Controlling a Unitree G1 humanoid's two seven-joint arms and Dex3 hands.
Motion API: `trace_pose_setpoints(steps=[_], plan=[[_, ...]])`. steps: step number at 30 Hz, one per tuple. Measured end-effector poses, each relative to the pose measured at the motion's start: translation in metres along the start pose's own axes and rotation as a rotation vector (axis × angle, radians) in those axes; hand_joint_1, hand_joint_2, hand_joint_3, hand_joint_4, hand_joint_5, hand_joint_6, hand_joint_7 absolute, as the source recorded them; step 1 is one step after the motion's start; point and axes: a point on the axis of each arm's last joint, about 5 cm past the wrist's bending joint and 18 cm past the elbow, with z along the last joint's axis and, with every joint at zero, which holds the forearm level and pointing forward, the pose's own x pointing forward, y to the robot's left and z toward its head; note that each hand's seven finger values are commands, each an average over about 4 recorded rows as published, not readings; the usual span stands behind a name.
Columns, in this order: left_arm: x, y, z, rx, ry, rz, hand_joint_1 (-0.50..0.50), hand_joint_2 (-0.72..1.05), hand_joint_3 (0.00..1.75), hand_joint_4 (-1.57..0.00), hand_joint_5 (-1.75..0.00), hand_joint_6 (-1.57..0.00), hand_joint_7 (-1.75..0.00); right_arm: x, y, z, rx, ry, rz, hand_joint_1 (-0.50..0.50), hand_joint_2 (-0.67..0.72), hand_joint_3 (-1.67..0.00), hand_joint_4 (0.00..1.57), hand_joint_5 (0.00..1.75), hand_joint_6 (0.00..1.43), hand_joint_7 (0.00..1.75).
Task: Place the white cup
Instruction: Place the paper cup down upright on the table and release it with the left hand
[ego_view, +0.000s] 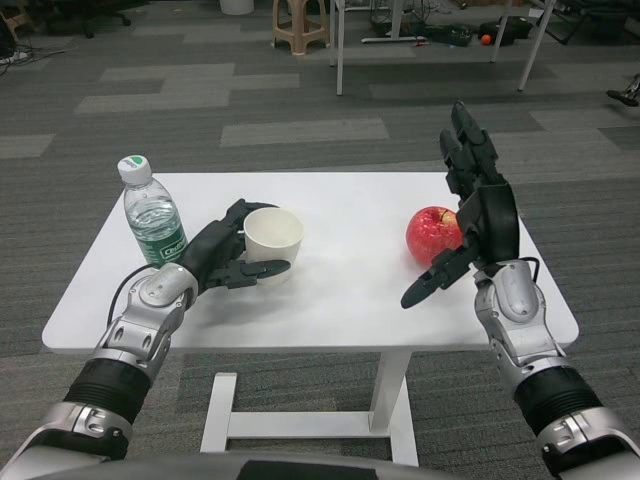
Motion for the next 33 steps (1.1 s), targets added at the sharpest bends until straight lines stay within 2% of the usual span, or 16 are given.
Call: trace_pose_setpoints(steps=[3,5,7,9,12,15,20,23,29,33], plan=[[0.0,0.0,0.0,-0.018,-0.015,-0.014,-0.5,1.05,0.09,0.0,-0.92,0.0,-0.65,0.0,0.0,0.0,0.0,0.0,0.0,-0.42,0.53,0.0,0.0,0.0,0.0,0.0],[0.0,-0.001,0.0,-0.029,-0.023,-0.023,-0.5,0.78,0.09,0.0,-0.92,0.0,-0.63,0.0,0.0,0.0,0.001,-0.001,0.0,-0.42,0.53,0.0,0.0,0.0,0.0,0.0],[0.0,-0.001,-0.002,-0.037,-0.024,-0.03,-0.5,0.23,0.09,0.0,-0.98,0.0,-0.59,-0.001,0.0,0.0,0.002,-0.002,0.001,-0.42,0.53,0.0,0.0,0.0,0.0,0.0],[0.0,-0.002,-0.004,-0.044,-0.019,-0.034,-0.5,-0.13,0.09,0.0,-1.03,0.0,-0.56,-0.001,0.001,0.001,0.003,-0.005,0.002,-0.42,0.53,0.0,0.0,0.0,0.0,0.0],[0.0,-0.003,-0.005,-0.054,-0.025,-0.039,-0.5,-0.28,0.09,0.0,-1.03,0.0,-0.56,-0.001,0.001,0.002,0.006,-0.01,0.003,-0.42,0.53,0.0,0.0,0.0,0.0,0.02],[0.0,-0.003,-0.007,-0.065,-0.034,-0.042,-0.5,-0.35,0.09,0.0,-1.1,0.0,-0.56,0.0,0.002,0.003,0.009,-0.017,0.005,-0.42,0.53,0.0,0.0,0.0,0.0,0.02],[0.0,-0.003,-0.009,-0.084,-0.037,-0.043,-0.5,-0.28,0.09,0.0,-1.15,0.0,-0.56,-0.001,0.002,0.003,0.011,-0.02,0.007,-0.42,0.53,0.0,0.0,0.0,0.0,0.0],[-0.001,-0.004,-0.01,-0.103,-0.042,-0.041,-0.5,-0.28,0.09,0.0,-1.23,0.0,-0.56,-0.002,0.002,0.003,0.011,-0.018,0.006,-0.42,0.53,0.0,0.0,0.0,0.0,0.05],[-0.004,-0.004,-0.016,-0.172,-0.08,-0.029,-0.5,-0.28,0.09,0.0,-1.33,0.0,-0.56,-0.002,0.002,0.003,0.011,-0.018,0.006,-0.42,0.53,0.0,0.0,0.0,0.0,0.0],[-0.005,-0.005,-0.021,-0.232,-0.113,0.01,-0.5,-0.28,0.09,0.0,-1.33,0.0,-0.56,-0.002,0.002,0.003,0.012,-0.018,0.006,-0.42,0.53,0.0,0.0,0.0,0.0,0.0]])
